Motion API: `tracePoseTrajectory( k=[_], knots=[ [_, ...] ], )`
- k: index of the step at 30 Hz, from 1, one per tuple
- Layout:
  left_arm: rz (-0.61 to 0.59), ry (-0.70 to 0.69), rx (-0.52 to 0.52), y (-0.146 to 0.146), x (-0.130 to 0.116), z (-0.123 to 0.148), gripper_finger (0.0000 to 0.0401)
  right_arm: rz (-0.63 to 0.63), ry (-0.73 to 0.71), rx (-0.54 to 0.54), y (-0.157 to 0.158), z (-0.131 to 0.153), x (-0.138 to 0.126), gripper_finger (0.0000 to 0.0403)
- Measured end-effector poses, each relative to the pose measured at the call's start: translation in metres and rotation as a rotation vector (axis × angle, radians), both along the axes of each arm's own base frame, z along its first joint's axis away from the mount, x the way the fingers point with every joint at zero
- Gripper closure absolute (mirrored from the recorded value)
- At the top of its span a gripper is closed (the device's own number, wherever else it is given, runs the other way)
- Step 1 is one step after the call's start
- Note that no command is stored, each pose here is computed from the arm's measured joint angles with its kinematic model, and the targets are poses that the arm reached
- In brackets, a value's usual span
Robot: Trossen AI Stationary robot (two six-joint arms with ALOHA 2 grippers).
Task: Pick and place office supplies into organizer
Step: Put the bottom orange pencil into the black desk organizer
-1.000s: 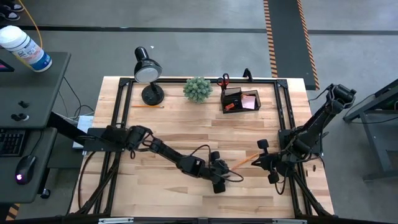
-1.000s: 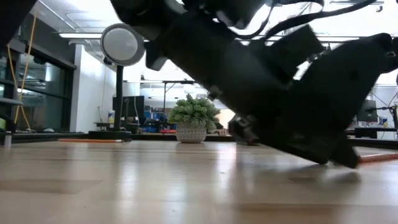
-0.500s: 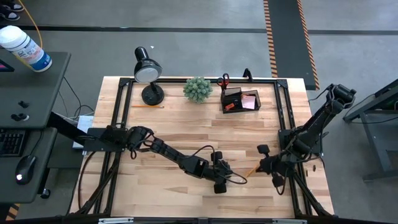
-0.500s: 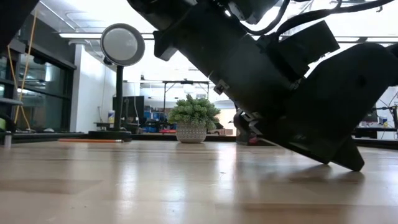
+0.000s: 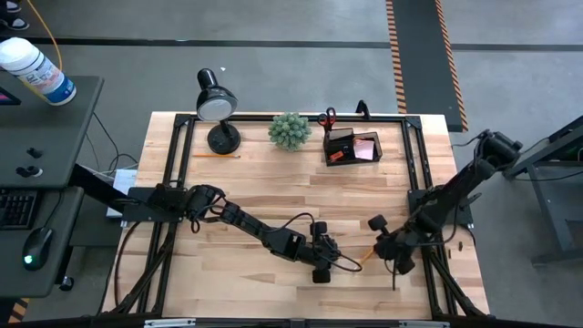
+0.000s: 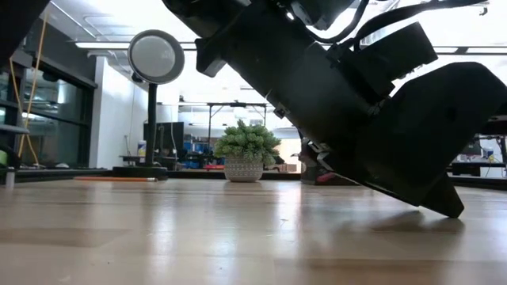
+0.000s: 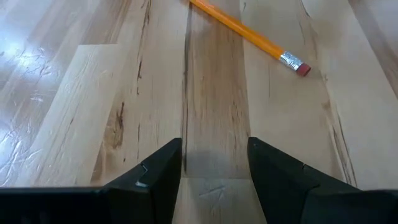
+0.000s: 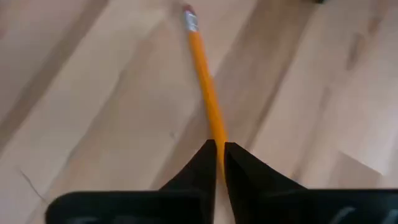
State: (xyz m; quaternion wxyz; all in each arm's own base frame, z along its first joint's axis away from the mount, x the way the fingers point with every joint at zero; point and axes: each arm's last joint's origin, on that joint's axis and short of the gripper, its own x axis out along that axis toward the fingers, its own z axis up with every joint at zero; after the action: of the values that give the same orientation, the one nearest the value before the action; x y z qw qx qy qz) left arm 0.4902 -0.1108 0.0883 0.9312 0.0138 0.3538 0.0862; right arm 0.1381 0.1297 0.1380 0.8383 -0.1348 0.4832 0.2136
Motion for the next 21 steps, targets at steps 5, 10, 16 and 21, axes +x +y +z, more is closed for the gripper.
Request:
tracePoseTrajectory(
  k=[5, 10, 16, 21],
  knots=[
    [-0.007, 0.009, 0.010, 0.000, 0.000, -0.001, 0.0231, 0.081, -0.074, 0.122, 0.007, 0.002, 0.019, 0.0341],
    [-0.009, 0.034, 0.023, 0.001, -0.002, -0.001, 0.0231, 0.141, -0.123, 0.102, 0.012, 0.009, 0.032, 0.0312],
    [-0.009, 0.067, 0.032, 0.001, -0.004, -0.003, 0.0231, 0.193, -0.087, 0.029, 0.021, -0.003, 0.046, 0.0298],
    [-0.008, 0.114, 0.045, 0.002, -0.008, -0.004, 0.0231, 0.220, -0.059, 0.011, 0.032, -0.009, 0.057, 0.0304]
  ],
)
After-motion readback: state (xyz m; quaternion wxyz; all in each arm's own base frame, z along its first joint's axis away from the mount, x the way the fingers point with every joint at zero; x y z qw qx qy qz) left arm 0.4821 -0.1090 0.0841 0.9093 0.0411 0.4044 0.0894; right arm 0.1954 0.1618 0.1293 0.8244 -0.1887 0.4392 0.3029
